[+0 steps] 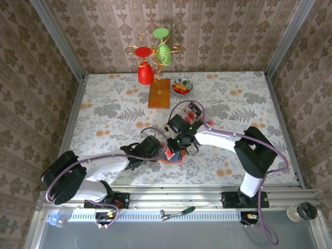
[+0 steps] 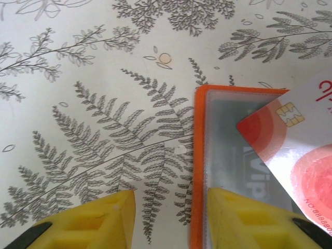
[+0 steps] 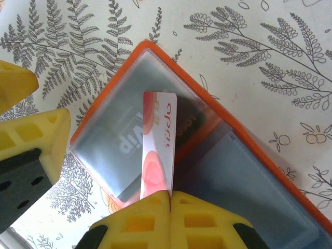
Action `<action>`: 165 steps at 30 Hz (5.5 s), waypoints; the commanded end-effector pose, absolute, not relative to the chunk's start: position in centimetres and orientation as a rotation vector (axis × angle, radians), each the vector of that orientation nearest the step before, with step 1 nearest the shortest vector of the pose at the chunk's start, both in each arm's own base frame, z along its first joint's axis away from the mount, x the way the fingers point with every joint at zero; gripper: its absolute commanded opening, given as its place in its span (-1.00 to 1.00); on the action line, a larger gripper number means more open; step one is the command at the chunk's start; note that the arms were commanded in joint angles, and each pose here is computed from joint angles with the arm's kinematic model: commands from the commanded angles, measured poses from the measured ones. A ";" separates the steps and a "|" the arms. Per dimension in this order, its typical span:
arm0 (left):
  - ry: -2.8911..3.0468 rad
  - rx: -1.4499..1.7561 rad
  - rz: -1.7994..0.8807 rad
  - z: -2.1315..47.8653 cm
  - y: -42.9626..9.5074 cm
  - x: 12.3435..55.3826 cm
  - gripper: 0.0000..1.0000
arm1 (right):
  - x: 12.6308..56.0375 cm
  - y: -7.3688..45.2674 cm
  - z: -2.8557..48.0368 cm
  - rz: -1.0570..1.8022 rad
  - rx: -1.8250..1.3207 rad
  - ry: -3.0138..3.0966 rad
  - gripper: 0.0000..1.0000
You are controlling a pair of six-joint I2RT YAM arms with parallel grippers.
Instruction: Put the credit cards into the card holder
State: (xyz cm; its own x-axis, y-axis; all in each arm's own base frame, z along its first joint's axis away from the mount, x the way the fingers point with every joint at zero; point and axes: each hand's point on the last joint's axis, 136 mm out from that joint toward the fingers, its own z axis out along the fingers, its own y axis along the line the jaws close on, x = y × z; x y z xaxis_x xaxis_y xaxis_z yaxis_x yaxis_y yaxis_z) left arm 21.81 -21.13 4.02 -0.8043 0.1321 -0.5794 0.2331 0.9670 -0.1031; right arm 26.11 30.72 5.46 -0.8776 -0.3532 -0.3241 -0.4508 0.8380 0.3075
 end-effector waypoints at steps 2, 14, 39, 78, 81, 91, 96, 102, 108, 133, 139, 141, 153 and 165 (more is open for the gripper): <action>2.555 0.217 -0.112 3.3 -19.3 21.3 -0.15 | 25.3 30.3 4.3 0.513 -0.704 2.806 -1.00; 2.592 0.143 -0.005 2.3 -17.0 20.5 -0.16 | 25.1 29.7 3.8 0.554 -0.799 2.800 -1.00; 2.507 0.288 -0.214 4.8 -22.8 22.1 -0.15 | 25.2 28.7 3.7 0.558 -0.850 2.808 -1.00; 2.571 0.300 -0.090 1.4 -20.9 21.3 -0.16 | 27.5 28.2 9.3 0.747 -0.297 2.646 -1.00; 2.572 0.305 -0.087 1.5 -21.0 21.4 -0.16 | 27.3 28.6 9.2 0.786 -0.292 2.645 -1.00; 2.578 0.306 -0.074 1.4 -21.1 21.5 -0.16 | 26.8 30.1 7.8 0.860 -0.305 2.680 -1.00; 2.572 0.311 -0.067 1.7 -21.3 21.8 -0.16 | 26.3 30.6 6.5 0.859 -0.304 2.704 -1.00; 2.567 0.281 -0.076 2.3 -20.9 22.6 -0.16 | 25.9 30.9 4.7 0.820 -0.277 2.729 -1.00; 2.549 0.268 -0.119 3.9 -21.1 23.2 -0.16 | 26.3 30.9 3.8 0.785 -0.226 2.726 -1.00; 2.601 0.281 -0.061 1.1 -22.0 22.0 -0.16 | 26.5 30.0 5.4 0.763 -0.219 2.692 -1.00; 2.613 0.288 -0.038 0.8 -21.8 21.8 -0.17 | 27.6 27.8 7.2 0.737 -0.163 2.647 -1.00; 2.612 0.286 -0.038 0.8 -21.9 21.9 -0.17 | 27.9 27.0 7.4 0.732 -0.135 2.633 -1.00; 2.622 0.300 -0.025 0.5 -22.0 21.9 -0.17 | 27.8 26.4 6.5 0.860 -0.030 2.516 -1.00; 2.626 0.305 -0.020 0.4 -22.1 21.9 -0.18 | 28.0 25.8 8.1 0.907 0.021 2.415 -1.00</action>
State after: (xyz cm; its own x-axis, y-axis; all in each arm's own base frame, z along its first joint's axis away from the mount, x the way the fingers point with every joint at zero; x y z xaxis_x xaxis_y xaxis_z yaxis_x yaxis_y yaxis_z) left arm 23.10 -23.32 1.96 -0.8246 0.1686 -0.5400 0.2127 0.9769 -0.0197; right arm 27.37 25.79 7.17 -0.8693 0.1583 -0.4683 -0.1774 0.7844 0.5944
